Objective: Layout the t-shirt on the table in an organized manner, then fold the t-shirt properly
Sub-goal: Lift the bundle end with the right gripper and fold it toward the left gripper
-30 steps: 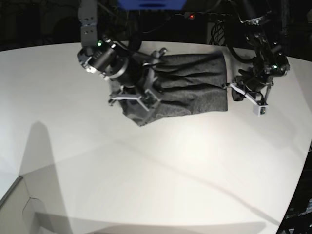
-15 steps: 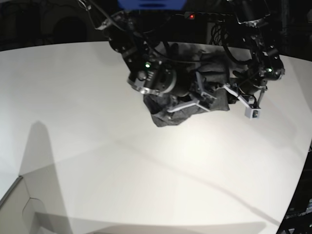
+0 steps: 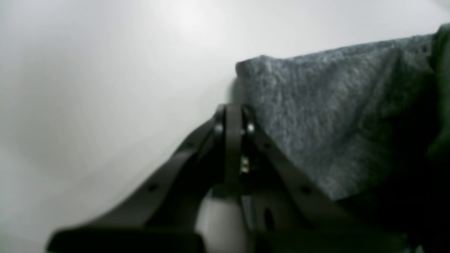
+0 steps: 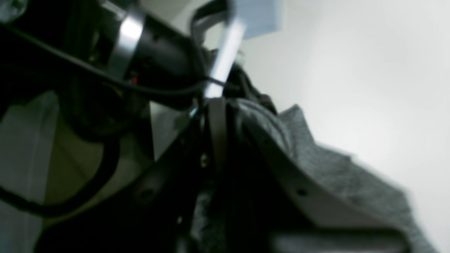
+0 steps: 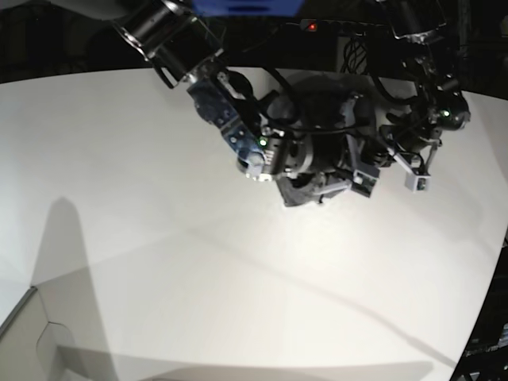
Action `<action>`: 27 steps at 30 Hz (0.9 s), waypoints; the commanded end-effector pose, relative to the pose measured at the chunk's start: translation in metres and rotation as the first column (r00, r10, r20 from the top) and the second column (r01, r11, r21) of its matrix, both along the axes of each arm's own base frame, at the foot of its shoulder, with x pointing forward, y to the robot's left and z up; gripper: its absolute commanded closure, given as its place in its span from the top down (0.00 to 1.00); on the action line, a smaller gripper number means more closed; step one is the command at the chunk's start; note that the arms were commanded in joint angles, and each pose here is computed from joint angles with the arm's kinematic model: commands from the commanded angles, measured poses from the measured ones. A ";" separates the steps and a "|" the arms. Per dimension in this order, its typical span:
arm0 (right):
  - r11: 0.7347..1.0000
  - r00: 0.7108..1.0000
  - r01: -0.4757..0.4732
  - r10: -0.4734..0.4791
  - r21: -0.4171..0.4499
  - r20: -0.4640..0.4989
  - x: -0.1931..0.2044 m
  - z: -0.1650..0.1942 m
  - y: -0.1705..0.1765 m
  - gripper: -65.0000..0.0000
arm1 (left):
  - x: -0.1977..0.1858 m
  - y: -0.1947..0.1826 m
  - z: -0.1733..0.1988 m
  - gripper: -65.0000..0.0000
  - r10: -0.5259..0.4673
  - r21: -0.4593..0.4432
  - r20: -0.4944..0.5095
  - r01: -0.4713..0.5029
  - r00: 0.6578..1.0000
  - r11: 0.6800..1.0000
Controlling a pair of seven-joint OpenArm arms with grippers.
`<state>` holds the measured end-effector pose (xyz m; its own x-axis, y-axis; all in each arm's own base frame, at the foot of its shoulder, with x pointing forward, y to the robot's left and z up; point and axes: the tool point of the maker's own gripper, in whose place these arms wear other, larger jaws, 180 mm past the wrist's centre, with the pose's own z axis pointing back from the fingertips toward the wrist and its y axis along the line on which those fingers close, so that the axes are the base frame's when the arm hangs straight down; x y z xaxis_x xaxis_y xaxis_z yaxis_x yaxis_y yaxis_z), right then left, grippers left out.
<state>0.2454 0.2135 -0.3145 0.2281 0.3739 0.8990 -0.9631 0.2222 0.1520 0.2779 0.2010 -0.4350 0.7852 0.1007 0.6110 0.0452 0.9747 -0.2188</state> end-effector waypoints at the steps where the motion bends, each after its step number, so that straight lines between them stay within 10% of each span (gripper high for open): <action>1: 0.996 0.999 -0.022 0.019 0.084 0.037 0.002 0.028 0.013 0.00 | -0.013 0.007 -0.009 0.00 -0.008 0.049 -0.076 0.012 0.997 0.999; 19: 0.992 0.994 -0.045 0.033 0.117 0.105 0.011 0.049 0.019 0.00 | -0.011 0.072 0.070 0.00 0.140 0.177 0.094 -0.155 0.986 0.972; 27: 0.987 1.000 -0.022 0.024 0.161 -0.011 0.013 0.029 0.022 0.00 | -0.035 0.121 0.091 0.00 0.272 0.242 0.109 -0.291 0.956 0.926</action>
<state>0.2536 0.2254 -0.3114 0.2615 0.3038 0.9161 -0.9586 0.1925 0.2098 0.2353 0.3184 -0.3574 0.7310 0.1649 0.6621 -0.2345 0.9720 0.0167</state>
